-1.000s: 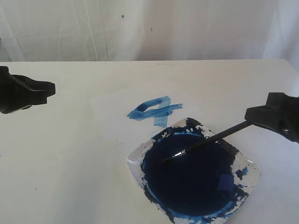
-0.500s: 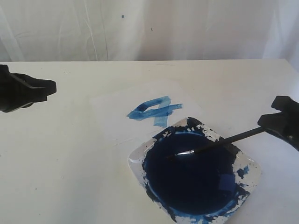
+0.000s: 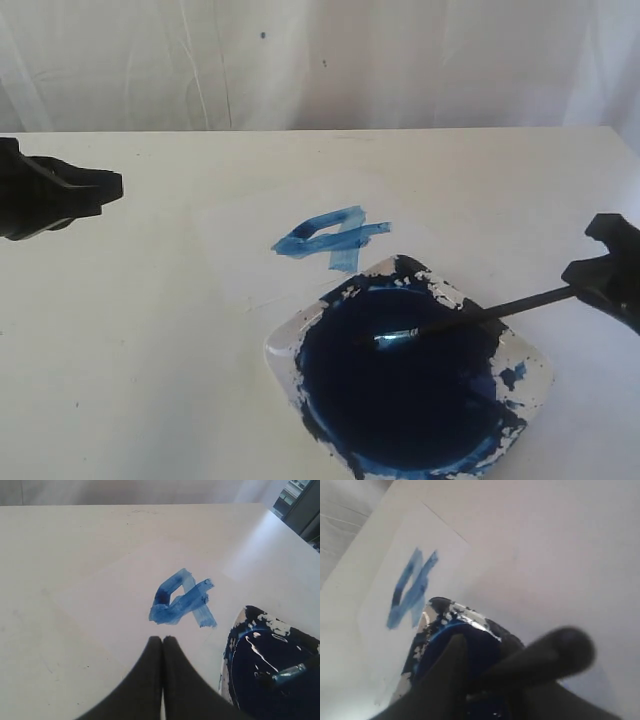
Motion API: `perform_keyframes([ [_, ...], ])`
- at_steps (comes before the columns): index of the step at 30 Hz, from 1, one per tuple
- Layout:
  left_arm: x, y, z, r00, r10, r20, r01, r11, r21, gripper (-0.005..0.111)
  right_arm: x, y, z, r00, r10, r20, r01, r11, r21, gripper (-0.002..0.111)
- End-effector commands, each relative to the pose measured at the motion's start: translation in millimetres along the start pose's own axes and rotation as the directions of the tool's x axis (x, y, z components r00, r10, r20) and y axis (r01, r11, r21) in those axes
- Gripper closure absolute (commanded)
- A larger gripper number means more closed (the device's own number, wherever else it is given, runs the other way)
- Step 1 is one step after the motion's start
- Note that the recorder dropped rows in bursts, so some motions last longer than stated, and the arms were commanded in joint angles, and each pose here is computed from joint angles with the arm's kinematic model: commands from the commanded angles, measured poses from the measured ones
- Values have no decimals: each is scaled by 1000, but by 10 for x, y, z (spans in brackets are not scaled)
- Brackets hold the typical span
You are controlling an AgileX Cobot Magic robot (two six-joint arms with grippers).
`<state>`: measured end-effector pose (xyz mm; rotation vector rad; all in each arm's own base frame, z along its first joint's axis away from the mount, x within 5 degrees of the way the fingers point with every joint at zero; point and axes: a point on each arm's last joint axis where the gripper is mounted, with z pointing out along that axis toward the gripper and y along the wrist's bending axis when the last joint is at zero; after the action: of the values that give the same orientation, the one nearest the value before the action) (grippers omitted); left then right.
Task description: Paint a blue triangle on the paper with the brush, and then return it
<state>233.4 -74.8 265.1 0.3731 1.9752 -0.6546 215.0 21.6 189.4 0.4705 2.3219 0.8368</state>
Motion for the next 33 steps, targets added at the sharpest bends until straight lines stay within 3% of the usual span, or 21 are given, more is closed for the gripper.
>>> perform_keyframes([
  [1,-13,-7,-28,1000,-2,10,2,1000,-1,107,102,-217,99,988,-119,-103,131,983,124,82],
  [10,-16,-7,-28,1000,-9,14,9,1000,-1,107,82,-297,137,991,-100,-90,115,976,184,77],
  [18,-16,-7,-28,1000,-9,14,9,1000,-1,107,39,-243,147,993,-113,-37,117,985,130,76],
  [20,-16,-7,-28,1000,-9,14,9,1000,-1,107,38,-244,147,993,-112,-36,116,985,131,65],
  [21,-16,-7,-28,1000,-9,14,9,1000,-1,107,32,-242,148,994,-102,-28,105,986,129,55],
  [23,-16,-7,-28,1000,-9,14,9,1000,-1,107,29,-236,145,994,-111,-25,113,986,126,46],
  [27,-14,-26,-28,1000,1,12,-1,1000,19,107,-10,-76,1,988,-146,44,143,988,62,50],
  [29,-9,-44,-36,999,36,4,-36,999,34,107,-49,99,-220,967,-205,149,203,979,28,52],
  [33,-121,-126,-170,995,-47,85,44,998,43,107,-48,375,-664,888,-292,355,311,950,4,59],
])
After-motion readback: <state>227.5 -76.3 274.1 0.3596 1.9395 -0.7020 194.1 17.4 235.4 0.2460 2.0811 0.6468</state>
